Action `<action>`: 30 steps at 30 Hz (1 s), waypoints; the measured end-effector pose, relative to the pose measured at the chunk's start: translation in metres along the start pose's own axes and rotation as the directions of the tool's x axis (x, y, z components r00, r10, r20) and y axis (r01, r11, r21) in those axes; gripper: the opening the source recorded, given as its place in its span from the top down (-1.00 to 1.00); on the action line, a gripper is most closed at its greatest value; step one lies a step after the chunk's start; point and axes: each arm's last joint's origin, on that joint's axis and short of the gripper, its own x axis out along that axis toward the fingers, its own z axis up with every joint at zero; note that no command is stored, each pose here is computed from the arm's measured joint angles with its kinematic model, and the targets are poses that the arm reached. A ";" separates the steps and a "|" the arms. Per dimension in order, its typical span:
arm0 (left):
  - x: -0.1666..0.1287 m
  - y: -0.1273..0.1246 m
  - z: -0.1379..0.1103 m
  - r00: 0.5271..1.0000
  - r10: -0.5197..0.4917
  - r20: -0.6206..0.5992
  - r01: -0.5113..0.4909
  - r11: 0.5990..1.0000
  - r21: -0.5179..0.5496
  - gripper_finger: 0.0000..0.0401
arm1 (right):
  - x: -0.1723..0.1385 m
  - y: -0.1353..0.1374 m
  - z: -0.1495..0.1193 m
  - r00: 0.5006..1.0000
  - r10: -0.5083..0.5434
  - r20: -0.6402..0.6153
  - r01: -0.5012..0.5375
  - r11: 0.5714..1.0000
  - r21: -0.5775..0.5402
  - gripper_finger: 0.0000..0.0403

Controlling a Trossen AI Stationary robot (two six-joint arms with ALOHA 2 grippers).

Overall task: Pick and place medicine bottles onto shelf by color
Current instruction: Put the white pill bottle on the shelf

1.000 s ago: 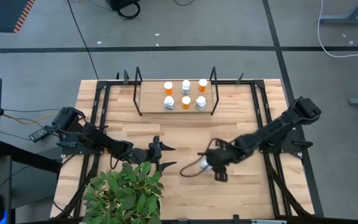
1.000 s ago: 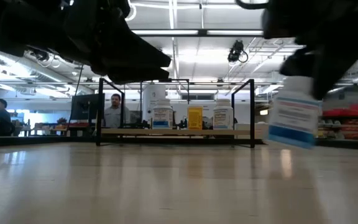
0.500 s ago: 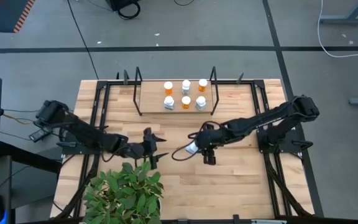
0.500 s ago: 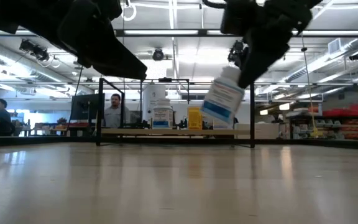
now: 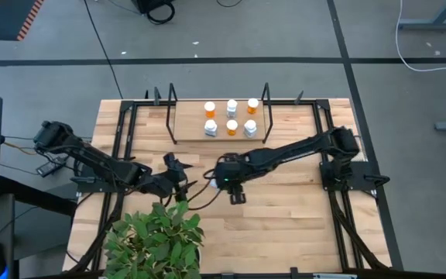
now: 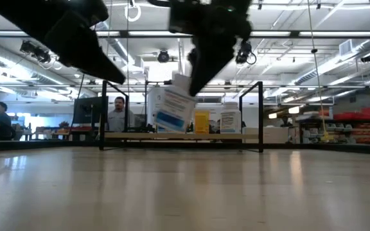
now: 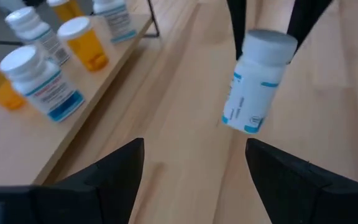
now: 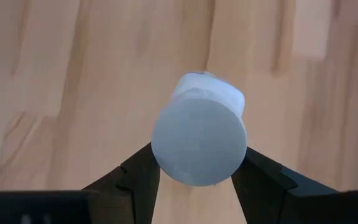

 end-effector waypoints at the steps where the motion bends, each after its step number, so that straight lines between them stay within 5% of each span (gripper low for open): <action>1: -0.002 0.000 -0.002 1.000 0.011 -0.006 -0.011 1.000 0.010 -0.43 | 0.001 -0.004 0.007 1.000 -0.004 0.006 0.004 1.000 -0.010 0.07; 12: -0.014 -0.006 -0.018 0.996 0.067 -0.067 -0.066 0.998 0.007 -0.43 | 0.016 -0.052 0.049 1.000 -0.026 0.010 0.026 0.999 -0.031 0.06; 19: -0.020 -0.011 -0.022 0.995 0.058 -0.077 -0.059 0.998 -0.015 -0.43 | 0.053 -0.067 0.042 0.997 0.017 -0.074 -0.019 1.000 -0.023 0.06; 30: -0.023 -0.014 -0.023 0.997 0.038 -0.069 -0.042 0.998 -0.046 -0.43 | 0.050 -0.083 0.041 0.997 0.052 -0.053 -0.052 0.999 0.002 0.02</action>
